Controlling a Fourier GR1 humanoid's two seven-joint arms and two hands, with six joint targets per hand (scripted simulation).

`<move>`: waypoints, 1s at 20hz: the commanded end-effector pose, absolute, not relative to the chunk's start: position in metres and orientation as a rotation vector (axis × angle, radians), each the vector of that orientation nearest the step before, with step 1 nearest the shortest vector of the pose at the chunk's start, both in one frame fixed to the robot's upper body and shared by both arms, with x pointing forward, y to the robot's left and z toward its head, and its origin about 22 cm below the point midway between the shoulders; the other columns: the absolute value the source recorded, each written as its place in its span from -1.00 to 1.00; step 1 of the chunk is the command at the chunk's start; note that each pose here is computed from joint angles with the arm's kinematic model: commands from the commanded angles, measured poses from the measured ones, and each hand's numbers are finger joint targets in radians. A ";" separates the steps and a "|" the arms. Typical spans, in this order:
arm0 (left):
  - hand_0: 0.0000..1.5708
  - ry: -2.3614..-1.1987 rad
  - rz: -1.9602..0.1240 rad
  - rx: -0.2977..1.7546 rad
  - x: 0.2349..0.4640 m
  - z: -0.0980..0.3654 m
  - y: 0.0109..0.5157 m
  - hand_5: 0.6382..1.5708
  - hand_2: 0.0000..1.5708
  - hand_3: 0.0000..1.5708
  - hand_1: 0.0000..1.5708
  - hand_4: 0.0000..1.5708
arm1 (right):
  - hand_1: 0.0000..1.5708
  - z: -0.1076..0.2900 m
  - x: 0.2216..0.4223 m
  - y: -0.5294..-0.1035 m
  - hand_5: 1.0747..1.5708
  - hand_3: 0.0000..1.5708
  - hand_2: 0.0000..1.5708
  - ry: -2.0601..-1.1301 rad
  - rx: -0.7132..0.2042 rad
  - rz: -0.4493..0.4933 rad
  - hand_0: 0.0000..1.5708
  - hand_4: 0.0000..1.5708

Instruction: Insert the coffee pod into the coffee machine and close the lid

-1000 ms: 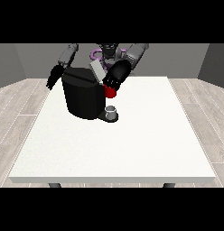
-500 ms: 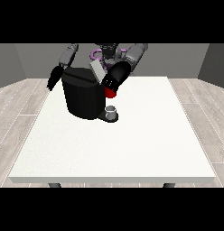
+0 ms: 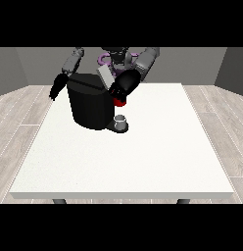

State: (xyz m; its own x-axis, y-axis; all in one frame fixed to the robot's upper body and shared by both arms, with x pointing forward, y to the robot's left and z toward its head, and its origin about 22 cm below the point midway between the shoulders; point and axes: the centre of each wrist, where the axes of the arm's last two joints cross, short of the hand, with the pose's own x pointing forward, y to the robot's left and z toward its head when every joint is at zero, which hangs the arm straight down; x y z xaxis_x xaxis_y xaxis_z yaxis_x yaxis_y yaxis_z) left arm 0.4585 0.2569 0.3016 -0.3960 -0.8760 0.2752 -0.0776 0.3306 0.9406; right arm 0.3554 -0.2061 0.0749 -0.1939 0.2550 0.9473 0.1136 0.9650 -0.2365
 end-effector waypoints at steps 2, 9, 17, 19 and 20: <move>0.38 -1.739 -1.167 0.936 0.458 0.293 0.272 1.00 0.37 0.02 0.38 -1.00 | -1.00 0.076 0.350 -0.207 1.00 -1.00 -1.00 -1.758 -0.285 0.168 -1.00 -0.73; -1.00 -1.751 -1.186 1.035 0.455 0.310 0.274 1.00 -0.13 -0.29 -1.00 -1.00 | -1.00 0.079 0.356 -0.206 1.00 -1.00 -1.00 -1.762 -0.284 0.157 -1.00 -0.78; -1.00 -1.791 -1.180 1.049 0.448 0.337 0.283 1.00 -0.33 -0.42 -1.00 -1.00 | -1.00 0.073 0.358 -0.209 1.00 -1.00 -1.00 -1.796 -0.292 0.138 -1.00 -0.89; -1.00 -1.718 -1.214 0.982 0.461 0.284 0.250 1.00 -0.45 -0.58 -1.00 -1.00 | -1.00 0.061 0.353 -0.194 1.00 -1.00 -1.00 -1.730 -0.286 0.109 -1.00 -0.89; -1.00 -1.710 -1.243 0.962 0.459 0.284 0.261 1.00 -0.54 -0.68 -1.00 -1.00 | -1.00 0.066 0.356 -0.209 1.00 -1.00 -1.00 -1.720 -0.289 0.097 -1.00 -0.81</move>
